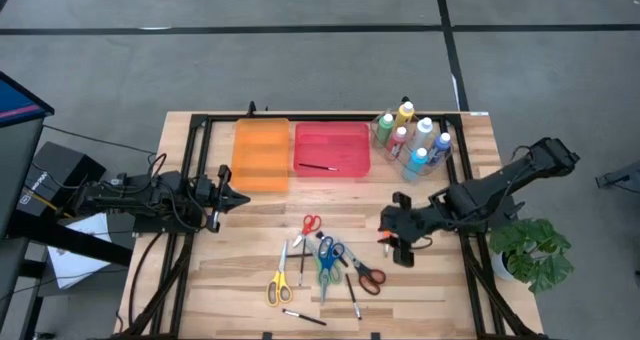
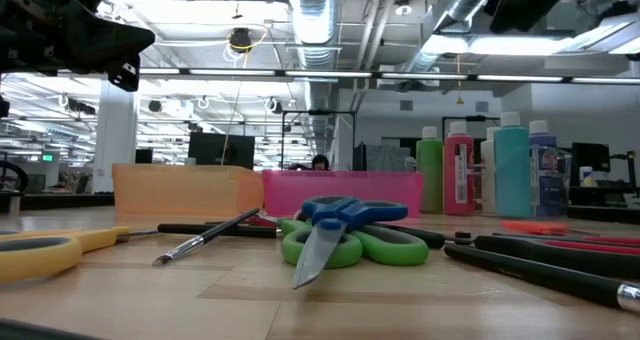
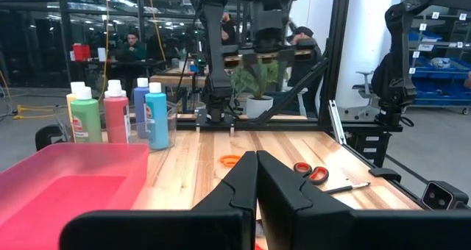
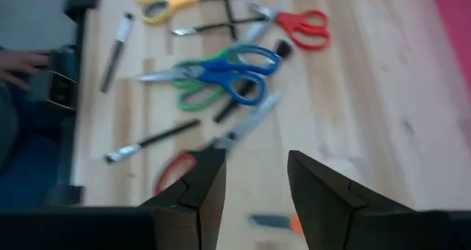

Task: Pick & Place Paint Supplies
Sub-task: Put the orange scissors into the orange bin

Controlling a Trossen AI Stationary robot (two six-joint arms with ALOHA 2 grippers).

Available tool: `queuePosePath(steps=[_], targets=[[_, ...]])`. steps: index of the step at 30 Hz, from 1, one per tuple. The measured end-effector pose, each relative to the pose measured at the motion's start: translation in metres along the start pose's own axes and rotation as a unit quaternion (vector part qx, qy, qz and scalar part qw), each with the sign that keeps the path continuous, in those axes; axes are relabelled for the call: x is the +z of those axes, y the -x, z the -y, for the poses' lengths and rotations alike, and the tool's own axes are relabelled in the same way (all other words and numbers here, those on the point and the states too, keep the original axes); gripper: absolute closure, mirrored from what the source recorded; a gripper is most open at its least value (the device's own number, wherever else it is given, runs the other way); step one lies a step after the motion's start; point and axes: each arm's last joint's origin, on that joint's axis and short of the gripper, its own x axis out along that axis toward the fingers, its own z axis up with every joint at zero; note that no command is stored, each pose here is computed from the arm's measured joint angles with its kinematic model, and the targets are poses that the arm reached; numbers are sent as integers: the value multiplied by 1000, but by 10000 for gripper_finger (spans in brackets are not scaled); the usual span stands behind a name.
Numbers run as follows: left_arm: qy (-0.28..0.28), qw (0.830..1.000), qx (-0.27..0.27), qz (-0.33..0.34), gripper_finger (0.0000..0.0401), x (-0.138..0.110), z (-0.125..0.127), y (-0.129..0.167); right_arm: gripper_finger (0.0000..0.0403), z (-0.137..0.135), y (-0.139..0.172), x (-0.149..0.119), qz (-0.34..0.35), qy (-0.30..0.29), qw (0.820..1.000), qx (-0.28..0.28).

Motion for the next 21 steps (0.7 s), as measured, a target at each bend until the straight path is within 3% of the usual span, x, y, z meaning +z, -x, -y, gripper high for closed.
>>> queuePosePath(steps=[6,21], targets=[[0,1000,0,0,399,0,0,0,259,-17,-8,0,18,12,1000,22],[0,1000,0,-10,399,-2,0,-2,259,-25,-62,-13,-63,10,997,-34]])
